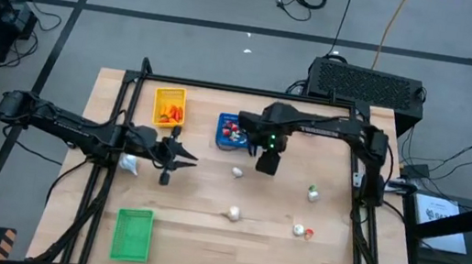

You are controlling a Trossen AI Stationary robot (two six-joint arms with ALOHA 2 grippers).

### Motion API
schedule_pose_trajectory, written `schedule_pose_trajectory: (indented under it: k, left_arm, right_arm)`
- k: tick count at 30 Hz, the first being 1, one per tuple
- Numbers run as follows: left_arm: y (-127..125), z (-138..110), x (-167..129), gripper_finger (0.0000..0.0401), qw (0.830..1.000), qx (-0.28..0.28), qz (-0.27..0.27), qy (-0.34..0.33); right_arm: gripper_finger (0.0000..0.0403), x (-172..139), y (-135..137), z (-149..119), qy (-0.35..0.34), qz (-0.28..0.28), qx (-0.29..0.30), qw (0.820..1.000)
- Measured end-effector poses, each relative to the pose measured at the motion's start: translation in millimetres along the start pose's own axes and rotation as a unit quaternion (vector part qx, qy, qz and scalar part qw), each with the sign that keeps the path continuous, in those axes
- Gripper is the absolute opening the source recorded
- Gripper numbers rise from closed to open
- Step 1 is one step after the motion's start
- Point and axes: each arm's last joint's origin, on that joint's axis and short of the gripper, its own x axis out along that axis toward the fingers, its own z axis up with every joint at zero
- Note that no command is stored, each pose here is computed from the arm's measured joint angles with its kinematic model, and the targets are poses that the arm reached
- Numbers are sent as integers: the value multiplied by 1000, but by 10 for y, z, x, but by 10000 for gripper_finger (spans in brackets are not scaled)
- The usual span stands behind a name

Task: Sort produce into baskets
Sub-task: Put the brown mushroom into the blue bin

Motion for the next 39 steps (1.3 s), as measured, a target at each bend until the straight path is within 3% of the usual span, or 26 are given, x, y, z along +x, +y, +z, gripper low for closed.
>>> schedule_pose_trajectory:
  k: [8, 15, 18, 22, 27, 29, 34, 39]
  left_arm:
    - [-6, -50, -1, 86, 1000, -1, -3, 26]
    - [-4, -41, -1, 86, 1000, -2, -2, 21]
    - [-3, -25, 0, 86, 1000, -6, -1, 13]
    - [0, -5, 0, 86, 1000, -14, 0, 1]
    - [0, 0, -1, 86, 1000, -1, 0, -1]
    - [1, 1, 0, 86, 1000, 9, 0, -1]
    - [41, -1, 0, 86, 1000, 10, 8, -2]
    - [100, -25, -2, 86, 1000, 6, 22, 8]
  right_arm:
    - [148, -404, 429, -297, -101, -77, -2, 992]
    - [148, -319, 584, -679, -139, -135, -6, 981]
    - [148, -192, 402, -757, -177, -130, 18, 975]
    - [148, -40, -61, -816, -219, -130, 81, 964]
    - [155, 125, -733, -861, -224, -117, 259, 932]
    - [164, 197, -946, -871, -218, -99, 298, 924]
    - [202, 349, -1271, -854, -201, -99, 334, 916]
    - [237, 515, -1388, -809, -170, -99, 342, 919]
